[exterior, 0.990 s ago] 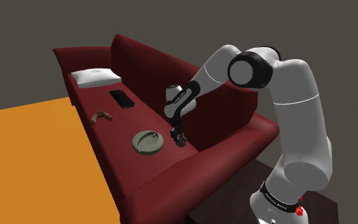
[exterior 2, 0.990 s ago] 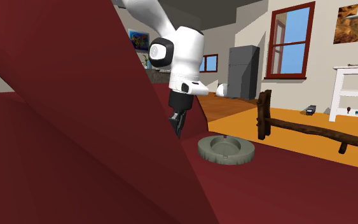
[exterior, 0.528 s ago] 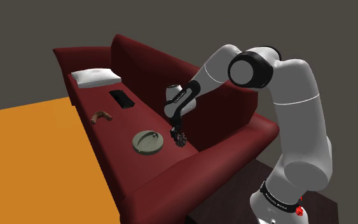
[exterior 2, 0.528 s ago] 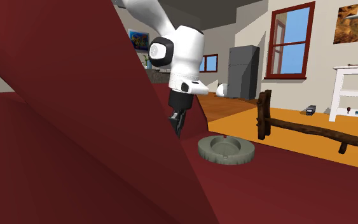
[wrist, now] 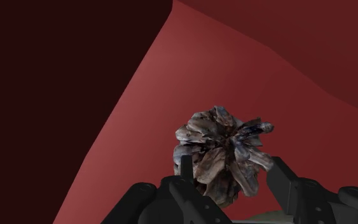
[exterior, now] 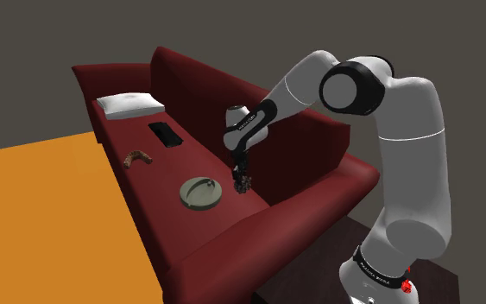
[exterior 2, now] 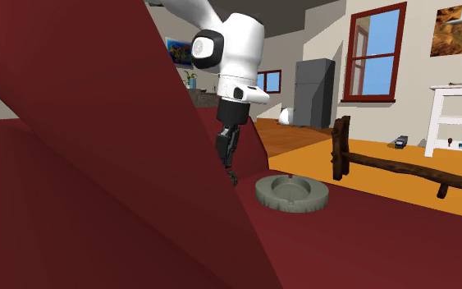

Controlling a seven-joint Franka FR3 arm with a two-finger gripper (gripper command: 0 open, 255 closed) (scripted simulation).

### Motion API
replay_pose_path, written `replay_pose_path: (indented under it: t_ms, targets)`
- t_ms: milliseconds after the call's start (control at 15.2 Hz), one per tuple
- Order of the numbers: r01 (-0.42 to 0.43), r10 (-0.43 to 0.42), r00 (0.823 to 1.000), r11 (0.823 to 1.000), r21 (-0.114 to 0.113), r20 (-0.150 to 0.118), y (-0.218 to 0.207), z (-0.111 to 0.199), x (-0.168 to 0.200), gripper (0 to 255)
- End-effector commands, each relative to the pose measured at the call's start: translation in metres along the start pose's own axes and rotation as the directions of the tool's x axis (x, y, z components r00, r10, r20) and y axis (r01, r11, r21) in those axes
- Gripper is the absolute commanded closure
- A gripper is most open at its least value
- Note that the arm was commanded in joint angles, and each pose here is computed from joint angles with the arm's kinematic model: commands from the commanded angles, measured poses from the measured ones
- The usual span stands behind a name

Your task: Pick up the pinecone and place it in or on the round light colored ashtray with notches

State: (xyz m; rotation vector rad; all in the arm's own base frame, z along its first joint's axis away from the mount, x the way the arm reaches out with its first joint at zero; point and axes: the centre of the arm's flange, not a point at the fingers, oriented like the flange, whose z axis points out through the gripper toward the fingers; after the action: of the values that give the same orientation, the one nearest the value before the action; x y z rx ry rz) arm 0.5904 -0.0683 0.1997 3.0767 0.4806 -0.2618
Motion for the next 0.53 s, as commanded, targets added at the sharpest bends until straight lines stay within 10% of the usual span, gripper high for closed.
replay_pose_path:
  t_ms: [0,462]
  targets:
    - [0.000,0.000,1.000,1.000,0.000,0.000,0.000,-0.010,-0.002,255]
    - [0.000,0.000,1.000,1.000,0.000,0.000,0.000,-0.047,-0.008,255]
